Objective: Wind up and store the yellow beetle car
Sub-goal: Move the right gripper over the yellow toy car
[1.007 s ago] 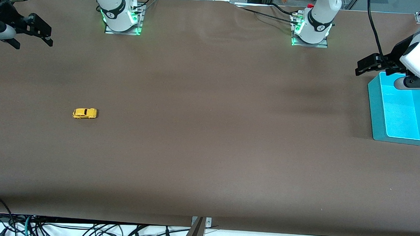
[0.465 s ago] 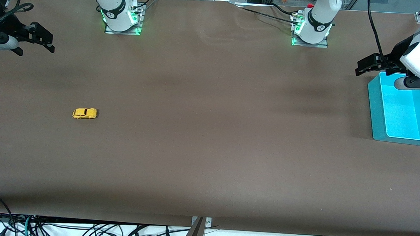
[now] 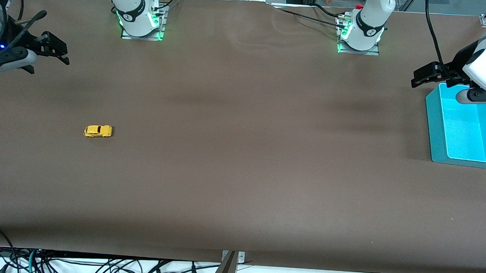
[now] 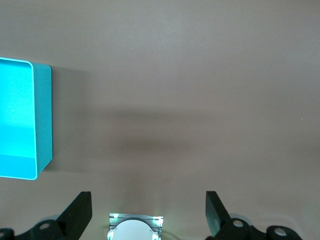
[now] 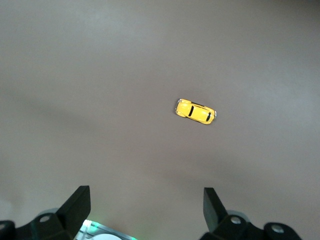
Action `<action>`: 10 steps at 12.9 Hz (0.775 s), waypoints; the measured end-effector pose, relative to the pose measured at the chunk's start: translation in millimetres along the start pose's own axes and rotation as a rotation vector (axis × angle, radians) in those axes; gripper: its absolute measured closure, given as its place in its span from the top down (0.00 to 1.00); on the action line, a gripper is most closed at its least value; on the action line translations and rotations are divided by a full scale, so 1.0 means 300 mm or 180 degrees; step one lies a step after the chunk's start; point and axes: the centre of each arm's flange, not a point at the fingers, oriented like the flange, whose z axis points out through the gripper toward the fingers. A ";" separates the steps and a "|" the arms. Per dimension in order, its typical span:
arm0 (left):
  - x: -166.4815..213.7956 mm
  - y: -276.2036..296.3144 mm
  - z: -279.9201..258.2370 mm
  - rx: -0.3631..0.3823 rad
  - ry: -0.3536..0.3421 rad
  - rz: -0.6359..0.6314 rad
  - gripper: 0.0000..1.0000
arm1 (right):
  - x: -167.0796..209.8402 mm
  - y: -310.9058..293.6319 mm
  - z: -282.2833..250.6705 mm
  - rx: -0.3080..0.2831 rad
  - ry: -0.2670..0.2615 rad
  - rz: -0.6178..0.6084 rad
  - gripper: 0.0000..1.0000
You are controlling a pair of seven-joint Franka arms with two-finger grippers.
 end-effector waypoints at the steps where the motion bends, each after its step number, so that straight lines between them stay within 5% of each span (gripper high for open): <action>1: 0.000 0.000 0.000 0.0000 0.0000 0.0000 1.00 | 0.019 0.012 0.037 0.0019 -0.0030 -0.0243 1.00; 10: 0.001 -0.004 0.000 -0.0001 0.0000 -0.0007 1.00 | 0.083 0.127 0.508 0.0041 -0.0026 -0.2227 1.00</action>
